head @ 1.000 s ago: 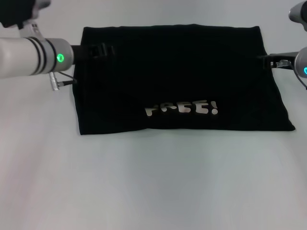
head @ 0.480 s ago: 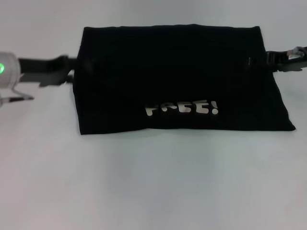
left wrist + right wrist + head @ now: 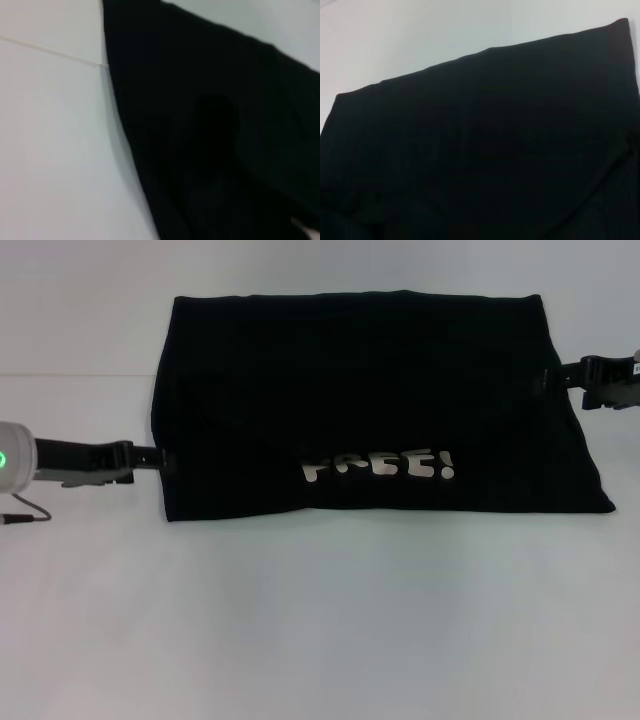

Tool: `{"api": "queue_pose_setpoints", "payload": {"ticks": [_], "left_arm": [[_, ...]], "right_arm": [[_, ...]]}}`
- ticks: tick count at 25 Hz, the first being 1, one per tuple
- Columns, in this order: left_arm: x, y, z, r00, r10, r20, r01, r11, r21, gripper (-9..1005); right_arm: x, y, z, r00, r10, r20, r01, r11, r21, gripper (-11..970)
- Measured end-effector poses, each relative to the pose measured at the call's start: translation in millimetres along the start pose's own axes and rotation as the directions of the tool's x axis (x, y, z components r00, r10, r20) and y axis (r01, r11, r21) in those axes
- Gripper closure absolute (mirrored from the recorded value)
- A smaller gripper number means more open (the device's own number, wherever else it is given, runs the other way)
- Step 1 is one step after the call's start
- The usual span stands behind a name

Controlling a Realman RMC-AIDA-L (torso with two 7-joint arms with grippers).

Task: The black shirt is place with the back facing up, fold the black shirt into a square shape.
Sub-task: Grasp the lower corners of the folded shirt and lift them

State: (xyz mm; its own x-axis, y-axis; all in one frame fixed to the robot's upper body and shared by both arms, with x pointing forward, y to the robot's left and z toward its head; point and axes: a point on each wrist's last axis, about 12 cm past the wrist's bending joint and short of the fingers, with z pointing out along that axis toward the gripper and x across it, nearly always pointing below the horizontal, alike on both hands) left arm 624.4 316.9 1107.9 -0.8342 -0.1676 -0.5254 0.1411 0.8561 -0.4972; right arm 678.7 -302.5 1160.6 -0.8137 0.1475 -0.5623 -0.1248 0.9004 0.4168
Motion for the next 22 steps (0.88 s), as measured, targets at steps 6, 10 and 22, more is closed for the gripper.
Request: {"api": "queue_pose_setpoints", "payload": {"ticks": [6,10,22], "left_arm": [[8.9,-0.6,10.2,0.999,-0.003,-0.041,0.003,1.0,-0.01,282],[11.0,0.7,10.0,0.999,-0.019,-0.036,0.019,1.0,-0.005,311],[18.3,-3.2,25.1,0.998,-0.03,-0.049,0.029,0.999,-0.015,559]], "right_arm": [[3.2,-3.6,-0.5,1.0,0.006,-0.006,-0.006,1.0,0.005,60],[4.2,-5.2,-1.2,1.0,0.008,-0.007,-0.008,1.0,0.007,60],[3.4,-5.2,-1.5,1.0,0.011,-0.002,-0.011,1.0,0.006,60]]}}
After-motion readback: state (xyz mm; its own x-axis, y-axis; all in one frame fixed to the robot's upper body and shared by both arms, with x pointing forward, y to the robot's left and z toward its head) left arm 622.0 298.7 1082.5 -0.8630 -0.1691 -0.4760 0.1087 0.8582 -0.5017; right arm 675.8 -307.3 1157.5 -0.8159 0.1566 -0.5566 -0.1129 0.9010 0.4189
